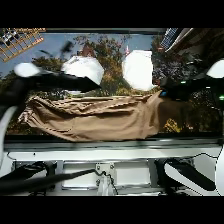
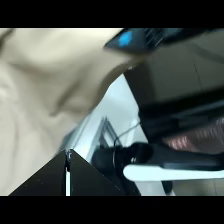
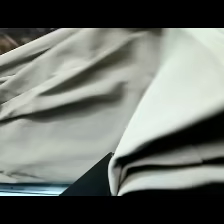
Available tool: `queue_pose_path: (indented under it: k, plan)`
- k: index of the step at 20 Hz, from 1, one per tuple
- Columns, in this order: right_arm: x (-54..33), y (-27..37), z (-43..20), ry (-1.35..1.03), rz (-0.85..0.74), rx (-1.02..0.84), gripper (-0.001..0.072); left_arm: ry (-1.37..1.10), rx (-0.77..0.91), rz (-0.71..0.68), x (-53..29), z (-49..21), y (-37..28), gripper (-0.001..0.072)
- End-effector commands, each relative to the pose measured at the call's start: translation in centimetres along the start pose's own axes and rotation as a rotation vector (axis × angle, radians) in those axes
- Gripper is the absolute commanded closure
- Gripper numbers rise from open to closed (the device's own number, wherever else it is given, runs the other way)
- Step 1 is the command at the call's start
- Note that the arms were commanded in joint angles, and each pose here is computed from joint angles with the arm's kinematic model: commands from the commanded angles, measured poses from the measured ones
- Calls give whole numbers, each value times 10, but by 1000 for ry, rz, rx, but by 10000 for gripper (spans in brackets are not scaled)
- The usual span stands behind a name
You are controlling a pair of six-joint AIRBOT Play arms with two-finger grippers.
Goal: Fold the clothes and pants, and hang the long-sleeved shirts on hangers.
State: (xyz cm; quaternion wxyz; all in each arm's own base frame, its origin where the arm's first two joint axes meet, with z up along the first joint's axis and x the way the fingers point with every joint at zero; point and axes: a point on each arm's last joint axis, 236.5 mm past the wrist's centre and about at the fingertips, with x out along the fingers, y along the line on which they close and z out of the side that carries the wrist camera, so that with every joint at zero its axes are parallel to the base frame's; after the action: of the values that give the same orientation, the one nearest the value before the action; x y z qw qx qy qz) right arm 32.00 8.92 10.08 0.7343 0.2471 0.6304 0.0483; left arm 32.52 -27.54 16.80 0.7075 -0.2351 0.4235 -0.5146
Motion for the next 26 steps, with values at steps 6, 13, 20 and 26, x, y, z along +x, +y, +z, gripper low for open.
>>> queue_pose_path:
  k: [6,13,20,26]
  plan:
    - [93,127,-56,10,39,-236,686,-187,13,96,-97,-29,-36,693]
    - [210,185,-103,73,102,-332,683,-235,97,110,-111,-36,-72,692]
    - [234,213,-128,62,176,-442,299,-217,90,191,-113,-39,-52,692]
    - [176,130,-99,43,-179,-660,302,-320,56,427,-135,-17,0,680]
